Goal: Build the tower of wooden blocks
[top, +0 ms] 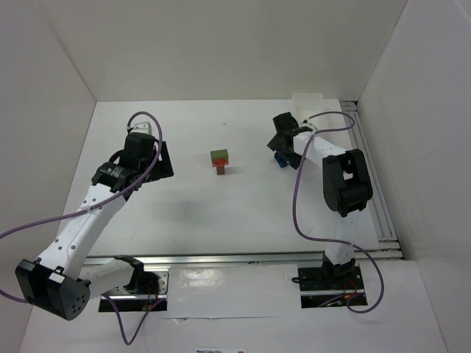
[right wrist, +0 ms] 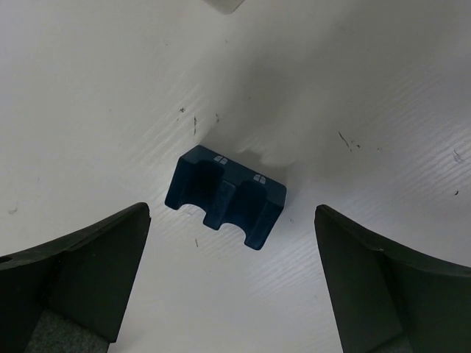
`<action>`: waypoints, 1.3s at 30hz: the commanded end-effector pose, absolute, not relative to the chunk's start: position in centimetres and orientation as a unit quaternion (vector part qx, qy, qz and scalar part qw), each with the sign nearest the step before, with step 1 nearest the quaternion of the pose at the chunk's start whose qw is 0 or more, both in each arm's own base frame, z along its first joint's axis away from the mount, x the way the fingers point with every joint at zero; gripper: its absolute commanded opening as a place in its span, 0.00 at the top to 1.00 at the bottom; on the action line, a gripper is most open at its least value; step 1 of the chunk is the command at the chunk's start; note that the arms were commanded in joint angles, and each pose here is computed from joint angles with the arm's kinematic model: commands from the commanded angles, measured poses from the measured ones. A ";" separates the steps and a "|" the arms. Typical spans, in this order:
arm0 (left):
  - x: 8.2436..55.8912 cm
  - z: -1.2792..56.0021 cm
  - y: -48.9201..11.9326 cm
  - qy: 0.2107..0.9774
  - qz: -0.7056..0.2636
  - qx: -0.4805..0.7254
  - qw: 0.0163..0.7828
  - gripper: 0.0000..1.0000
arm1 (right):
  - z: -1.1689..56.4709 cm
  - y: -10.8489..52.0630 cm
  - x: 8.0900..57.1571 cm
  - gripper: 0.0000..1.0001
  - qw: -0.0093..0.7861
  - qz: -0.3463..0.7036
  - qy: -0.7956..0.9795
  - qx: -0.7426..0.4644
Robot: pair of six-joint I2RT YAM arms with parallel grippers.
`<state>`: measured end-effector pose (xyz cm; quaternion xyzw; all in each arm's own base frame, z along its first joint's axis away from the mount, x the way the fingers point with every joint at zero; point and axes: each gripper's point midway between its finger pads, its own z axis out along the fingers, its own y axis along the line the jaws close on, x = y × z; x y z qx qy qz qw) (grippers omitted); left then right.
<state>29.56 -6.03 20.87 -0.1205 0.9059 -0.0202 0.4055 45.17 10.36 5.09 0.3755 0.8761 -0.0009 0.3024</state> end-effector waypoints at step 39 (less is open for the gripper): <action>30.6 21.3 -6.0 0.901 -0.018 -0.115 0.418 0.14 | 4.2 10.2 46.5 0.20 0.307 -0.051 0.865 0.392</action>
